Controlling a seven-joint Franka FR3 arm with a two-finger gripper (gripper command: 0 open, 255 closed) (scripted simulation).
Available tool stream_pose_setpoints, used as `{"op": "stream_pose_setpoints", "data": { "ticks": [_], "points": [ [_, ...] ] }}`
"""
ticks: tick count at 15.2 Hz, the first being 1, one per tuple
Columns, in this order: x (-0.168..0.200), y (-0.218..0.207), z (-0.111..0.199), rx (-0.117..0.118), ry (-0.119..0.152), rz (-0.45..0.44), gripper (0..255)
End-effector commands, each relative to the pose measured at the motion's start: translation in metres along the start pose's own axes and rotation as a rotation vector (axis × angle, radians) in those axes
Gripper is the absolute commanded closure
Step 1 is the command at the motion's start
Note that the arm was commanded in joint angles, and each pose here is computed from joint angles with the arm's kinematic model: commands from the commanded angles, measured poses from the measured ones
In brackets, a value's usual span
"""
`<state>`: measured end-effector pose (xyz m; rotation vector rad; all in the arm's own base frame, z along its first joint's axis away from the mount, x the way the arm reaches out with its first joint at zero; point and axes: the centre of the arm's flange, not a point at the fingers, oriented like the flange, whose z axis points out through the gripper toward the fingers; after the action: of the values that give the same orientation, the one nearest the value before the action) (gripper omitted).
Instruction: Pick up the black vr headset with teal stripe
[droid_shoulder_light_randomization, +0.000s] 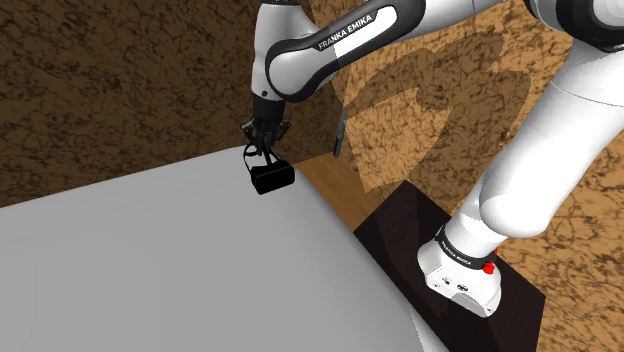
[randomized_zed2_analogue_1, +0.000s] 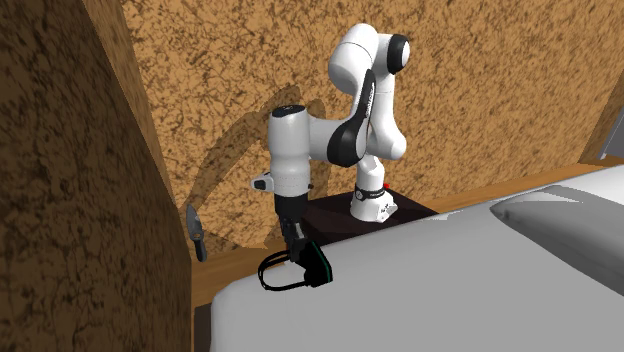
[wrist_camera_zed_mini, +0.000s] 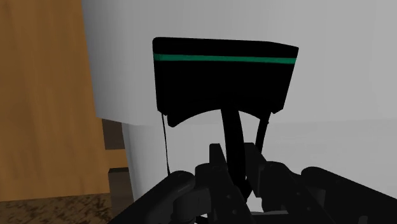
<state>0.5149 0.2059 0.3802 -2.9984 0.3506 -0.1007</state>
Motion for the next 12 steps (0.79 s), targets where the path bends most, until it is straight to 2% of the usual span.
{"op": "stream_pose_setpoints", "data": {
  "ticks": [1,5,12],
  "points": [
    [0.000,0.000,0.000,0.000,-0.001,0.000,255],
    [0.001,0.000,0.001,0.000,-0.001,0.000,255],
    [0.003,-0.004,-0.036,0.000,-0.001,0.000,255]
  ]
}}
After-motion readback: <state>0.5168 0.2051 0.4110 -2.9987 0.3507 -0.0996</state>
